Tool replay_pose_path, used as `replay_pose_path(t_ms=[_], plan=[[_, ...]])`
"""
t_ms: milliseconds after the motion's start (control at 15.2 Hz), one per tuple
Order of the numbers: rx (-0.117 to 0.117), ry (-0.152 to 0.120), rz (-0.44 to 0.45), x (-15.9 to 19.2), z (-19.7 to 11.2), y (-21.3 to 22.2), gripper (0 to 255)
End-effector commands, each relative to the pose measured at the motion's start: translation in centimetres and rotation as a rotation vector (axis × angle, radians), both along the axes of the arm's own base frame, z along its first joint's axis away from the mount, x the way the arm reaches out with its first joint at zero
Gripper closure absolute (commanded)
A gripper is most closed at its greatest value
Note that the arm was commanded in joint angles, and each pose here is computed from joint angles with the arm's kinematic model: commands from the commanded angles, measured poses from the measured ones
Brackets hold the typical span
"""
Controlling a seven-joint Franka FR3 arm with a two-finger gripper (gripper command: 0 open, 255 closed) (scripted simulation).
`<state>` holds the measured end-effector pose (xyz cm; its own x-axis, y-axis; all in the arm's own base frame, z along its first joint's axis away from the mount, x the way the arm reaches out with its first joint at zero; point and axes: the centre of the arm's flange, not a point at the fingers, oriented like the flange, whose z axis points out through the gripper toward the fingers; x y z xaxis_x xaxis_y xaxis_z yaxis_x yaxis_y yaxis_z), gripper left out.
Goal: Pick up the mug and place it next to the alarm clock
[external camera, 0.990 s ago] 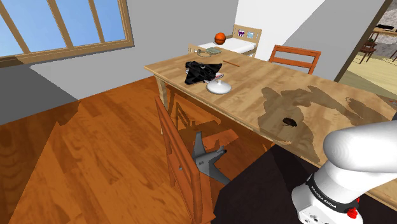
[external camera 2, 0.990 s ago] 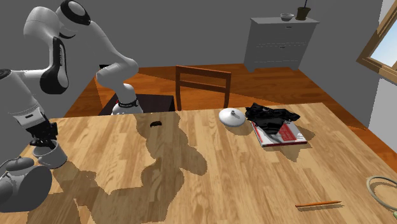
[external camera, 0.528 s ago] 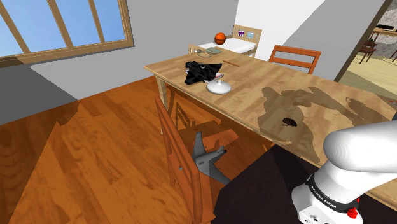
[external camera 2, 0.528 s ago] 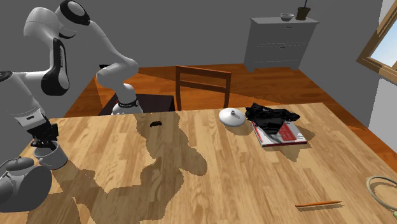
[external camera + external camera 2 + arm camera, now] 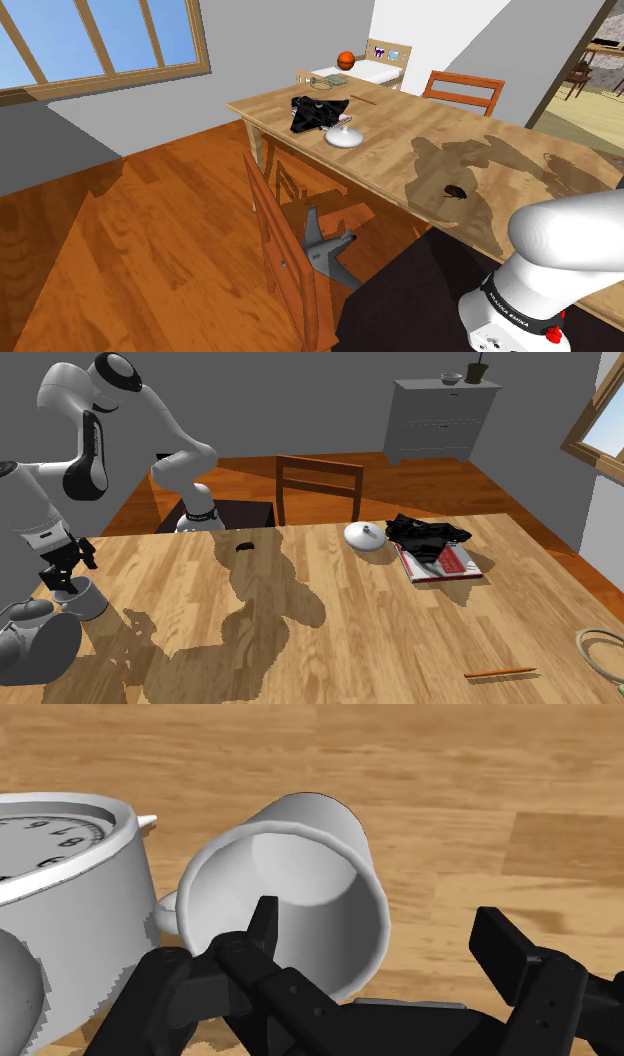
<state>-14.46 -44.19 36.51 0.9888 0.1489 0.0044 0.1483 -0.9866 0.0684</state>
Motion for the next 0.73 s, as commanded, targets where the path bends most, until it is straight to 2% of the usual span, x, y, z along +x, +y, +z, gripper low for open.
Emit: replay_pose_path(t_ms=[0,132,660], plan=[[0.0,0.0,0.0,0.0,2.0,0.2,0],[0.0,0.0,0.0,0.0,4.4,0.3,0],[0.0,0.0,0.0,0.0,4.4,0.3,0]])
